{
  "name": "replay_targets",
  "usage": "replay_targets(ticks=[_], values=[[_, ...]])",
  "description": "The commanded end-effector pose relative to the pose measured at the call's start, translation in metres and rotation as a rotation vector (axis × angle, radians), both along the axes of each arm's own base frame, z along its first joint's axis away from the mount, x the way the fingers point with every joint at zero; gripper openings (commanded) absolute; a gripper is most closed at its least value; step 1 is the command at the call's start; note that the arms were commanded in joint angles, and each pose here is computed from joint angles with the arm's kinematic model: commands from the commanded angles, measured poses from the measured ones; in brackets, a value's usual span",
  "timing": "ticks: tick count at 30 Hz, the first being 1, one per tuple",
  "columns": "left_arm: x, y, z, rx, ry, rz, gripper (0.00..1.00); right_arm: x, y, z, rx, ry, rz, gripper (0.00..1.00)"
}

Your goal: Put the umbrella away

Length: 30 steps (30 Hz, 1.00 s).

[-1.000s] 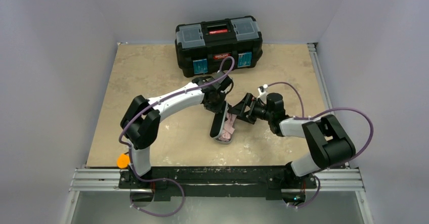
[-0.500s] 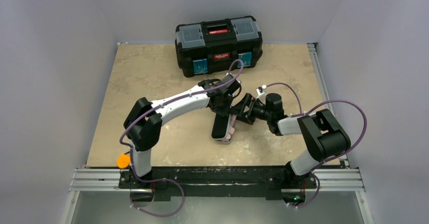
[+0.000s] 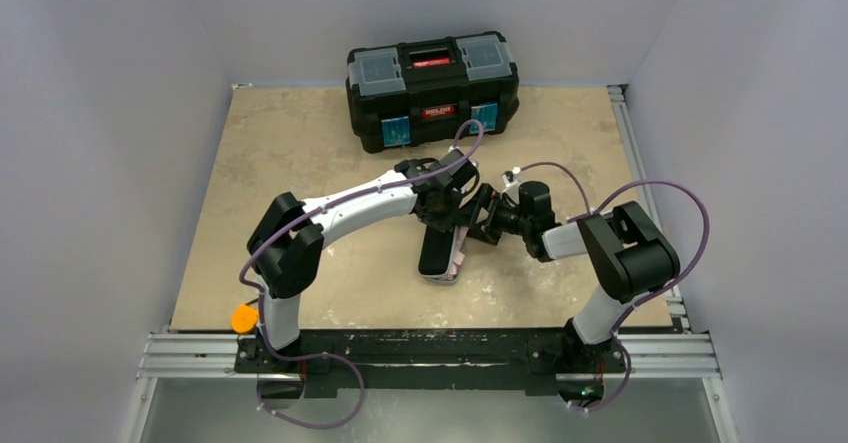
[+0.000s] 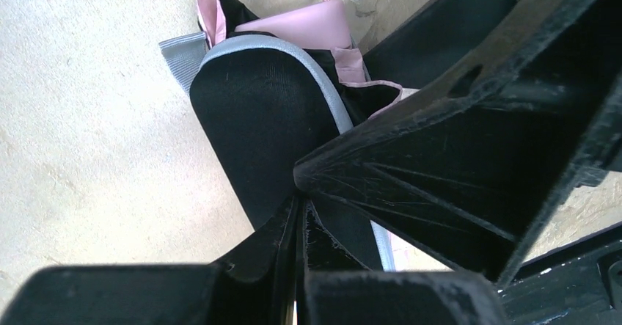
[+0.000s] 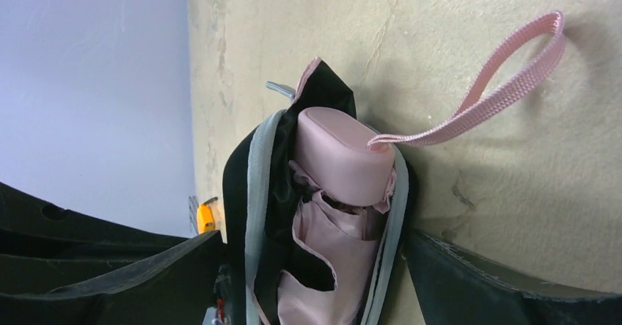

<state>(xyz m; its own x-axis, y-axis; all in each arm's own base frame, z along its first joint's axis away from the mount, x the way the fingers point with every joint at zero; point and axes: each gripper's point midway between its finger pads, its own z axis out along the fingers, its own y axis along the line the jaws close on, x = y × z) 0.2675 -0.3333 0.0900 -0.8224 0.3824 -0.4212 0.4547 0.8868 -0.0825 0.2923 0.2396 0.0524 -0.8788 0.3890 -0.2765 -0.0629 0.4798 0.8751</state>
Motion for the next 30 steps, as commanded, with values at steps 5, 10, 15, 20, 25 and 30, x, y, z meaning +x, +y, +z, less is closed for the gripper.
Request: replay_targets(ticks=[5,10,15,20,25,30], values=[[0.003,-0.01,0.002,-0.033,-0.016,0.005,0.0,-0.01,-0.001,-0.033,-0.044,0.054,0.034,0.74],[0.004,-0.008,0.002,-0.024,-0.021,0.002,0.0,-0.013,0.003,-0.034,-0.012,0.059,0.056,0.37],[0.003,-0.007,0.003,-0.023,-0.022,0.004,0.02,-0.015,0.005,-0.027,0.018,0.051,0.063,0.24],[-0.008,0.007,0.033,-0.029,-0.011,0.041,0.36,-0.014,0.007,-0.02,0.025,0.04,0.067,0.24],[-0.015,0.047,0.045,-0.071,0.023,0.172,0.62,-0.015,0.006,-0.017,0.026,0.03,0.07,0.24],[-0.019,0.045,0.021,-0.323,0.143,0.231,0.86,-0.017,0.007,-0.012,0.056,0.017,0.064,0.18]])
